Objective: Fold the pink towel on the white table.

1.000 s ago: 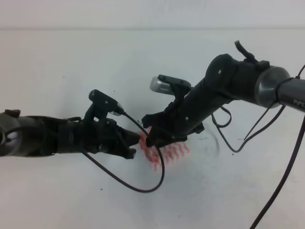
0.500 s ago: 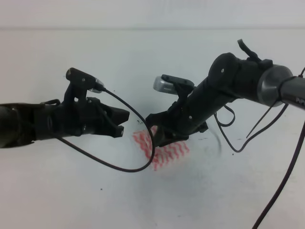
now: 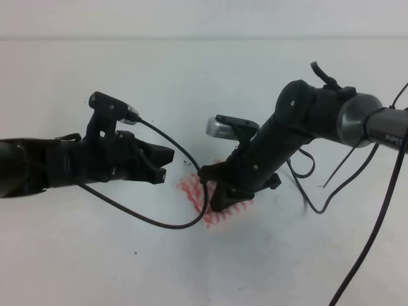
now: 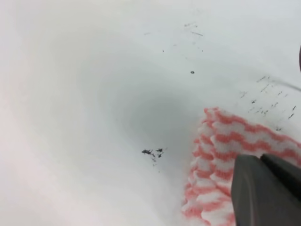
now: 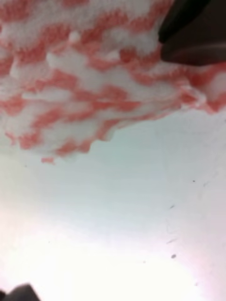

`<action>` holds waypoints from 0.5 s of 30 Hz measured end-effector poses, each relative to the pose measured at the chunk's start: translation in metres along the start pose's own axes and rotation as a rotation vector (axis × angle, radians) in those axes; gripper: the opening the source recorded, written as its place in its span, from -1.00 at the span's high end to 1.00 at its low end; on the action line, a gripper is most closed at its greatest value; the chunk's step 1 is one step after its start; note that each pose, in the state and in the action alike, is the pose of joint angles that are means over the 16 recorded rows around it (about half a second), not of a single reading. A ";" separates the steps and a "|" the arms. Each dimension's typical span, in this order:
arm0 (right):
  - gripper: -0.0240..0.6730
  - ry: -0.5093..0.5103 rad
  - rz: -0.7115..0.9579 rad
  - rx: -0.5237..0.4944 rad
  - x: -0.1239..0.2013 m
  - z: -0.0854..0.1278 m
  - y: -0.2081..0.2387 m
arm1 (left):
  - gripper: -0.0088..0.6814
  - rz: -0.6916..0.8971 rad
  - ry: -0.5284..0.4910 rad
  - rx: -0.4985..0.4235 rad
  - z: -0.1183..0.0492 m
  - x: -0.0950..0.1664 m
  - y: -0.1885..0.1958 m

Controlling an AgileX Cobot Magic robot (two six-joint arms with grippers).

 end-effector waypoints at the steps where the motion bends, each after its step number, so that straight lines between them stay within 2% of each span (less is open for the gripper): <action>1: 0.98 0.000 0.004 0.000 0.000 0.000 0.000 | 0.99 -0.003 0.001 0.002 0.000 0.000 0.000; 15: 0.98 0.027 -0.019 0.007 -0.003 0.007 0.014 | 0.99 -0.027 0.012 0.046 -0.006 -0.005 -0.011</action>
Point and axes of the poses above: a point on each arm's last joint axis where the gripper is mounted, y pointing back along that axis away from the gripper, z along the wrist's bending axis when the last joint is at zero, x = y × z, the point moved 5 cm from there along -y, pointing out along that axis toward the gripper, and after that the axes turned 13 degrees about -y, right-handed, at the moved point
